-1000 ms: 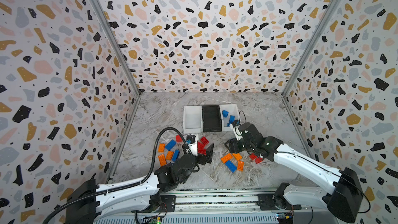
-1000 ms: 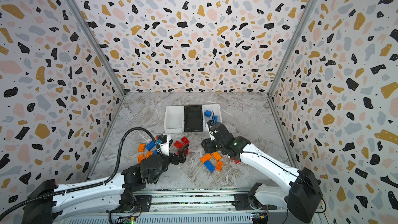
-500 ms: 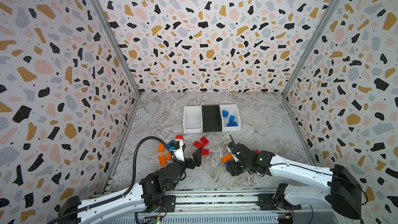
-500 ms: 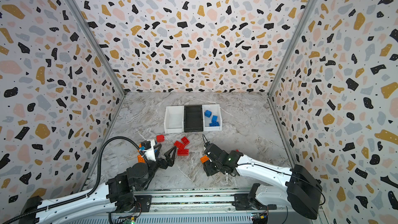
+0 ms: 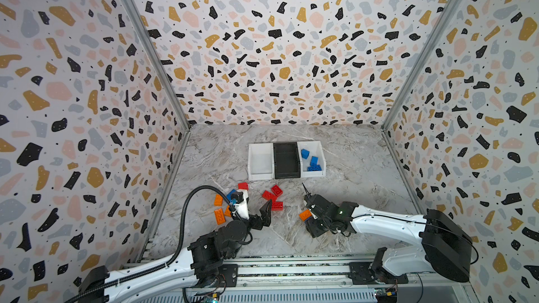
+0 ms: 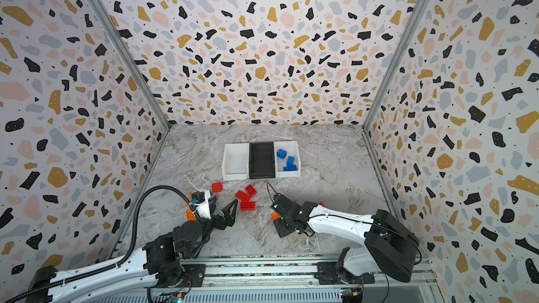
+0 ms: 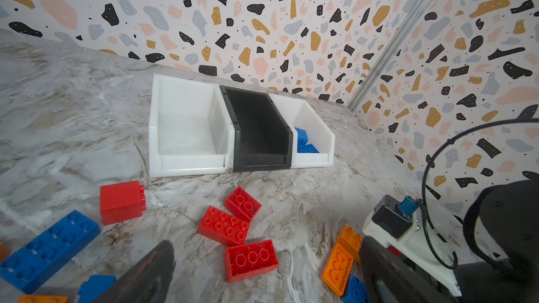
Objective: Sort the legos into containers by color
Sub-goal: 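Lower the right gripper onto a flat blue brick beside orange bricks and grasp it, then place the flat blue brick into the white bin with the right gripper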
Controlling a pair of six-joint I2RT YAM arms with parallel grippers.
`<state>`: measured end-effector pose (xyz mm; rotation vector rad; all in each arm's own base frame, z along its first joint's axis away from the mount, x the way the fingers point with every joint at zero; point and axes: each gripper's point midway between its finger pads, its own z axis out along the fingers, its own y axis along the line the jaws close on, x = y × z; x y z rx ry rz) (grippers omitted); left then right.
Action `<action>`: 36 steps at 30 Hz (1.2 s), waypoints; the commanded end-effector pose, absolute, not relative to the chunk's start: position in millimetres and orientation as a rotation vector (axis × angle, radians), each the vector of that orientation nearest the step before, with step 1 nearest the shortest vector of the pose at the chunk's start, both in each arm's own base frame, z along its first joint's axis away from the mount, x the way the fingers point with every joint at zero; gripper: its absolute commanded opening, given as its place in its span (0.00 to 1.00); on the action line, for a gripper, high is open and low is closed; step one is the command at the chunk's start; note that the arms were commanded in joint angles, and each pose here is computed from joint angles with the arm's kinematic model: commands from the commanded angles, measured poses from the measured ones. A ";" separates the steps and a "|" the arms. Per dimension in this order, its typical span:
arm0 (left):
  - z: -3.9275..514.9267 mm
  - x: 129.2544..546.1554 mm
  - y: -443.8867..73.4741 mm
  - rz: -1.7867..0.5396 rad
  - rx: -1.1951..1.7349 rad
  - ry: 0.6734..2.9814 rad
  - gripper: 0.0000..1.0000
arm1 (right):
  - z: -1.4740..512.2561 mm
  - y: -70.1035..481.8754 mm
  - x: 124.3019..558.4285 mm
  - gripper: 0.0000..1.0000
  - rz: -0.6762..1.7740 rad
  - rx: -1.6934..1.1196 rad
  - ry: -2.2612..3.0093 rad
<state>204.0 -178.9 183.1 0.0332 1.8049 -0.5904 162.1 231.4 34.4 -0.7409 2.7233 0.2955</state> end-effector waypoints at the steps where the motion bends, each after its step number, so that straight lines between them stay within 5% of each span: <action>1: 183.5 204.4 -175.5 -0.581 0.019 1.794 1.00 | 41.0 238.3 170.9 0.58 0.282 -0.742 2.691; 7: 182.1 204.8 -174.0 -0.567 0.020 1.796 1.00 | 38.5 238.8 172.1 0.35 0.256 -0.752 2.706; 17: 185.4 205.3 -172.1 -0.551 0.022 1.791 1.00 | 91.4 260.4 199.9 0.33 0.306 -0.740 2.590; 26: 188.9 209.0 -170.6 -0.484 0.033 1.807 1.00 | 162.5 244.3 328.5 0.33 0.382 -0.475 2.401; 36: 171.3 223.3 -150.7 -0.282 -0.091 1.950 1.00 | 151.4 232.4 433.0 0.34 0.353 -0.339 2.409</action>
